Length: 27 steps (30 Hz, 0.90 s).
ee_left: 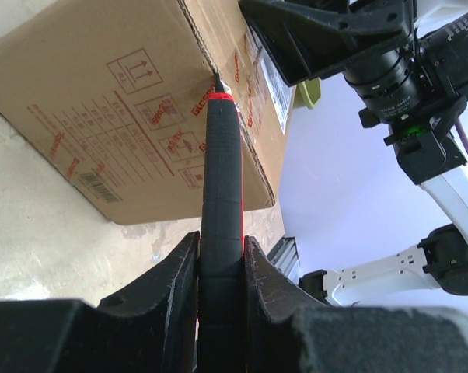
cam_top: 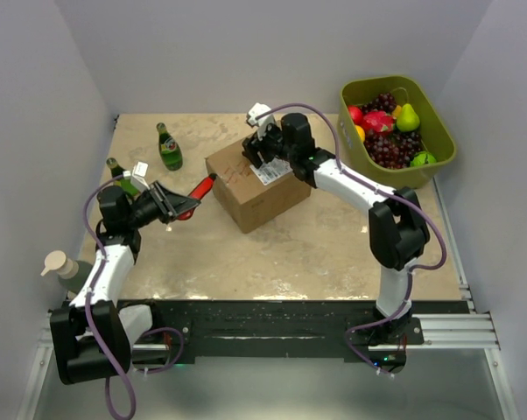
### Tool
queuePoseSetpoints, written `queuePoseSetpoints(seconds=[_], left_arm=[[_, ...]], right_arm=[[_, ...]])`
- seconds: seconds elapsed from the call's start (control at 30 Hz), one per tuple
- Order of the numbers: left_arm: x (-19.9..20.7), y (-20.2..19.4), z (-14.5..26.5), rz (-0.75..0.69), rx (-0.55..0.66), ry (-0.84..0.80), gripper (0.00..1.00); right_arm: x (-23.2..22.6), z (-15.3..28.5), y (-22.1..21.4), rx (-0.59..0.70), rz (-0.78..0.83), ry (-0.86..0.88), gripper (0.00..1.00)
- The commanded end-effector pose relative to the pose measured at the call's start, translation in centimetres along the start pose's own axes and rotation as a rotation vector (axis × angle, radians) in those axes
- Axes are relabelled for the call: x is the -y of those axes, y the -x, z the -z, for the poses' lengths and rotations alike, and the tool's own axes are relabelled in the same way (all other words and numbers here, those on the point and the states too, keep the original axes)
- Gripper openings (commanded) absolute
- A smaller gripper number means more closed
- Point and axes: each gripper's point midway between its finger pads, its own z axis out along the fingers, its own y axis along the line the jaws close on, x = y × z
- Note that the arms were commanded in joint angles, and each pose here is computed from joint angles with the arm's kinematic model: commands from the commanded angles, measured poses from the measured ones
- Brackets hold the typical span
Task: Unpack the express box
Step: Cut the express box at the center of the board.
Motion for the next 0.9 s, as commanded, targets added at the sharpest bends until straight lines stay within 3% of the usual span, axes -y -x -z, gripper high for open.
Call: queuePoseSetpoints(seconds=[0.0,0.23,0.47,0.87], left_arm=[[4.1,-3.5,1.0,-0.089,-0.180,-0.183,0.00],[4.7,-4.2,1.1,-0.105,-0.207,-0.204,0.00],[4.8,-7.4,1.6,-0.108,-0.297,-0.237,0.00],[5.1,-7.2,0.9,-0.103,-0.317,-0.248,0.00]], right_arm=[[-6.6,0.3,-15.3,-0.445,-0.069,0.156,0.70],[-6.3,0.0,-16.2,-0.464,-0.068,0.137,0.71],[-6.3,-0.5,-16.8,-0.472,-0.053,0.134,0.71],[-7.0,-1.2,-16.8,-0.469,-0.036,0.143,0.71]])
